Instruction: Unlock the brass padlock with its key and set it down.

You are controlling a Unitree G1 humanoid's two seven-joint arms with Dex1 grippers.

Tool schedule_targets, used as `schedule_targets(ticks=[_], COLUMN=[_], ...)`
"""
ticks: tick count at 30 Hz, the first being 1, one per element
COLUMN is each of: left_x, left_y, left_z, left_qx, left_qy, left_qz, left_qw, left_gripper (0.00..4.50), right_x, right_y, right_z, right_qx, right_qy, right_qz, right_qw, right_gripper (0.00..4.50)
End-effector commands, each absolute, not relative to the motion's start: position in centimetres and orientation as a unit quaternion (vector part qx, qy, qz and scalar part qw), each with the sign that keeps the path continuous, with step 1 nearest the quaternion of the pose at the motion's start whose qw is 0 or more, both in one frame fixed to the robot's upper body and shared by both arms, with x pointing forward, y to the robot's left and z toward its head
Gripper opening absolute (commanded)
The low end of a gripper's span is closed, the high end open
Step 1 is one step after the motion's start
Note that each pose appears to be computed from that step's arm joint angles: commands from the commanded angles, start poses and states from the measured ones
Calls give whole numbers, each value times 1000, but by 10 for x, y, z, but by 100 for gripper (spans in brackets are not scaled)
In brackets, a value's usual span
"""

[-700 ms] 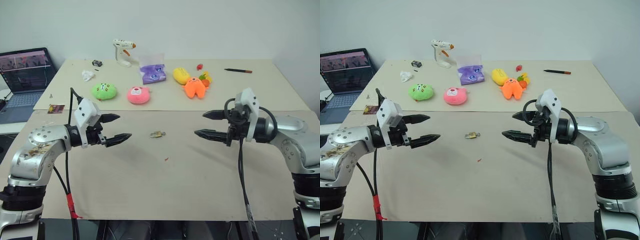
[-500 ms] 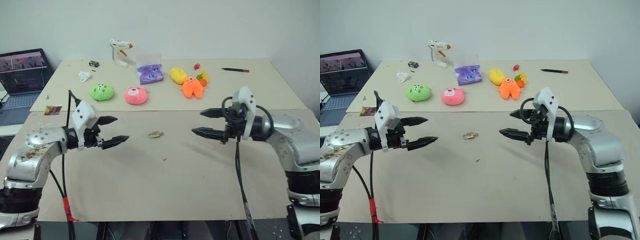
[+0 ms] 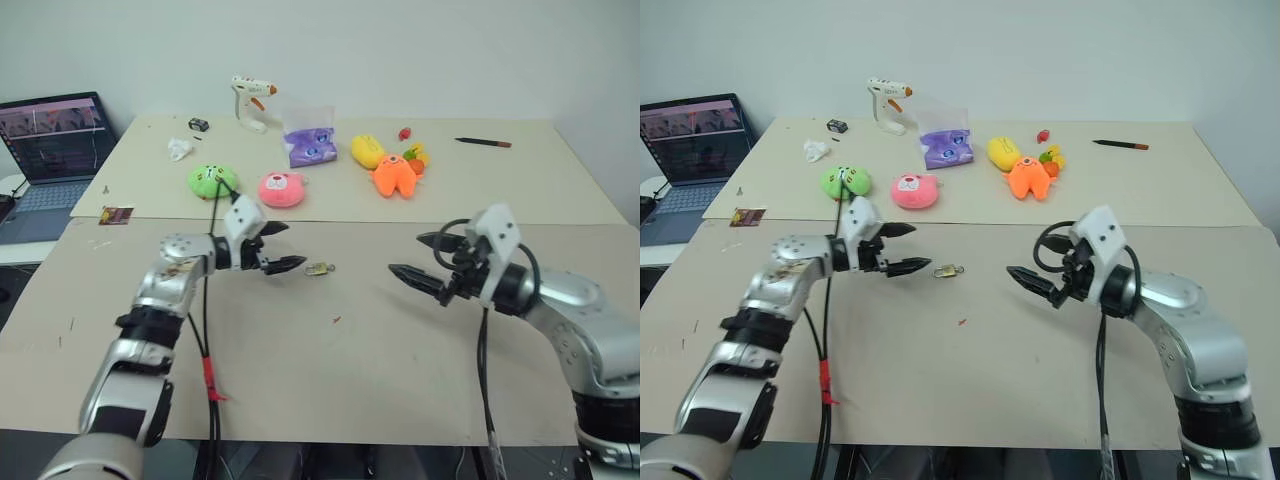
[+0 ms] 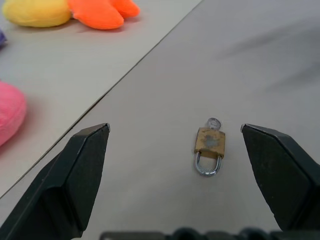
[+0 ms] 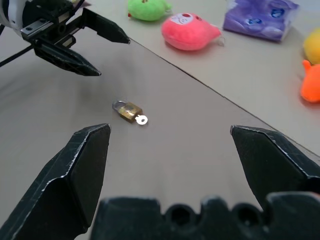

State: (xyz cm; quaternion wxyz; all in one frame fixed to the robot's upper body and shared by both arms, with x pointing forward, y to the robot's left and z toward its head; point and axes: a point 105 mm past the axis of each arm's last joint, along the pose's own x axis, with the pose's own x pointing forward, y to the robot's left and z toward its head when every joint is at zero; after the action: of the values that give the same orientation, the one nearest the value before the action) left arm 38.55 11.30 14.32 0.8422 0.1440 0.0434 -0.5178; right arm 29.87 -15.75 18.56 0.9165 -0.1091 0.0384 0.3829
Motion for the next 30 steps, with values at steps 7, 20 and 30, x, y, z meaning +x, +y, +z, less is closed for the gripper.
schedule_targets(ticks=[7,20,30], left_x=[390,392,397], left_y=[71,89,100], left_z=[137,116,108], left_qx=[225,247,231], left_qy=[26,68,87], left_qz=[-603,-598,-567], left_qw=[765,760,786], left_gripper=[450,450,450], right_x=[279,276,282], right_y=[-174,-181,-180], right_z=[205,205,206], right_qx=[-121,-122,-127], right_qy=[4,6,7], right_qz=[319,301,308], right_qw=[940,946,943], right_gripper=[449,449,449])
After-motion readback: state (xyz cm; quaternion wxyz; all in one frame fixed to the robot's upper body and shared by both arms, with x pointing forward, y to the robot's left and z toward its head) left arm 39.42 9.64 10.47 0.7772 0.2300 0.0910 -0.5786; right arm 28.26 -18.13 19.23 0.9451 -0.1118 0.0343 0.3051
